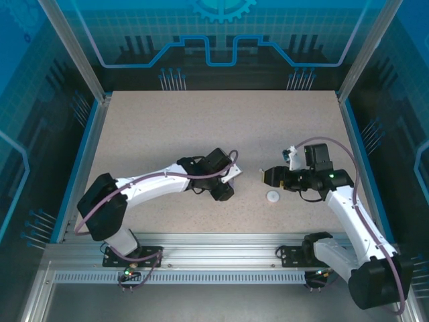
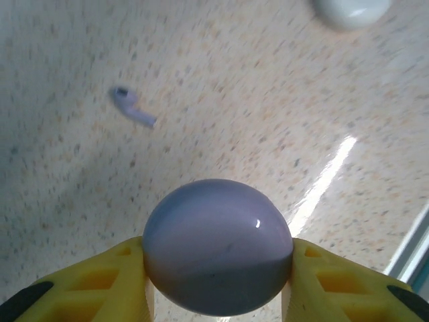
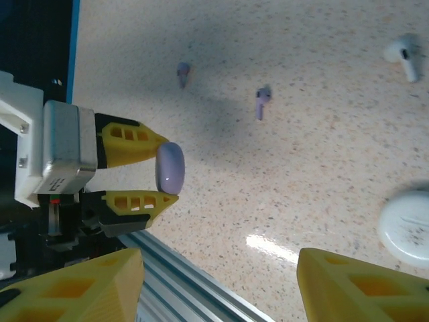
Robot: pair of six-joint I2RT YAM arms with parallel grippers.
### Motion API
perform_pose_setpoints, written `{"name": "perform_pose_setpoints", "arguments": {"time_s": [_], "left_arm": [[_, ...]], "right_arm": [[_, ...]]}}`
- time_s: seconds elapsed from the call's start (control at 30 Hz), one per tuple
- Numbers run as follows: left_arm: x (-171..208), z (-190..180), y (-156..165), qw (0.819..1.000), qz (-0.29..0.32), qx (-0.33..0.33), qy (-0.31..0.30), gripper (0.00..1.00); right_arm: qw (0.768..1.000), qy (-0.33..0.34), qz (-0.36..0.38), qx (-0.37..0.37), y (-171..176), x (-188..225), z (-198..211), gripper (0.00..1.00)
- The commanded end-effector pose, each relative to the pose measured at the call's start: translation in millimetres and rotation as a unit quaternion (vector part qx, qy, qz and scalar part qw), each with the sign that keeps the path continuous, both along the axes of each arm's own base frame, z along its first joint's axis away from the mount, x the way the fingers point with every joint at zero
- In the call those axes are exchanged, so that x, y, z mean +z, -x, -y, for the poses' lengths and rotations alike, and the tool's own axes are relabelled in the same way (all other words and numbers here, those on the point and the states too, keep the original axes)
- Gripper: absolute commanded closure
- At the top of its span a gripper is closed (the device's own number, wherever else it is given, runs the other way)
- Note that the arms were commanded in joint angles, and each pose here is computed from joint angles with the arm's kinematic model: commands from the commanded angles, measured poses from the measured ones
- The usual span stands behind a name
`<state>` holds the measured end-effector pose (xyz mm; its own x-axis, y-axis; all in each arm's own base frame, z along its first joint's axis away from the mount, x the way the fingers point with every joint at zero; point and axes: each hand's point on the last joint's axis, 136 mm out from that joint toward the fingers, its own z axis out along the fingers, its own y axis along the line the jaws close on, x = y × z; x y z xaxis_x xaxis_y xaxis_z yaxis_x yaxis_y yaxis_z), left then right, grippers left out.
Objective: Insert wireless bluetooth earbuds into charging case
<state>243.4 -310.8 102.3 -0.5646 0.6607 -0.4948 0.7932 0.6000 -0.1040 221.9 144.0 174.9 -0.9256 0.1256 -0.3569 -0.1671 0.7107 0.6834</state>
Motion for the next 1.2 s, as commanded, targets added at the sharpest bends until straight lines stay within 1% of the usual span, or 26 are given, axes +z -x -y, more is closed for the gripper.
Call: {"name": "perform_pose_setpoints", "arguments": {"time_s": [0.0, 0.13, 0.17, 0.3, 0.4, 0.53, 0.73, 0.97, 1.17], "left_arm": [[35.0, 21.1, -0.5, 0.994, 0.049, -0.061, 0.07, 0.58], [55.8, 24.3, 4.7, 0.984, 0.099, -0.105, 0.1, 0.59], [59.6, 23.8, 5.5, 0.982, 0.111, -0.113, 0.103, 0.59], [71.1, 20.5, 7.0, 0.973, 0.156, -0.146, 0.091, 0.59], [74.6, 18.4, 7.9, 0.967, 0.176, -0.165, 0.079, 0.59], [77.2, 17.7, 8.3, 0.963, 0.188, -0.177, 0.074, 0.59], [84.2, 22.7, 8.9, 0.959, 0.199, -0.182, 0.088, 0.59], [83.7, 24.2, 12.6, 0.957, 0.205, -0.187, 0.082, 0.59], [84.3, 24.6, 10.9, 0.956, 0.212, -0.188, 0.075, 0.59]], "right_arm": [[0.998, -0.03, 0.026, 0.05, 2.5, 22.2, -15.8, 0.38], [0.996, -0.045, 0.001, 0.075, 2.1, 23.2, -29.2, 0.4], [0.995, -0.043, 0.009, 0.085, -0.9, 33.2, -34.2, 0.4], [0.992, -0.041, -0.009, 0.119, 1.6, 35.2, -53.9, 0.42], [0.989, -0.042, -0.019, 0.143, 3.0, 35.2, -69.0, 0.44], [0.985, -0.035, -0.025, 0.166, 2.3, 31.5, -80.7, 0.45], [0.986, -0.021, -0.036, 0.162, -5.5, 20.1, -82.8, 0.45], [0.979, -0.038, -0.071, 0.185, -0.8, 15.2, -92.3, 0.48], [0.973, -0.053, -0.1, 0.202, 4.5, 12.8, -97.5, 0.53]]}}
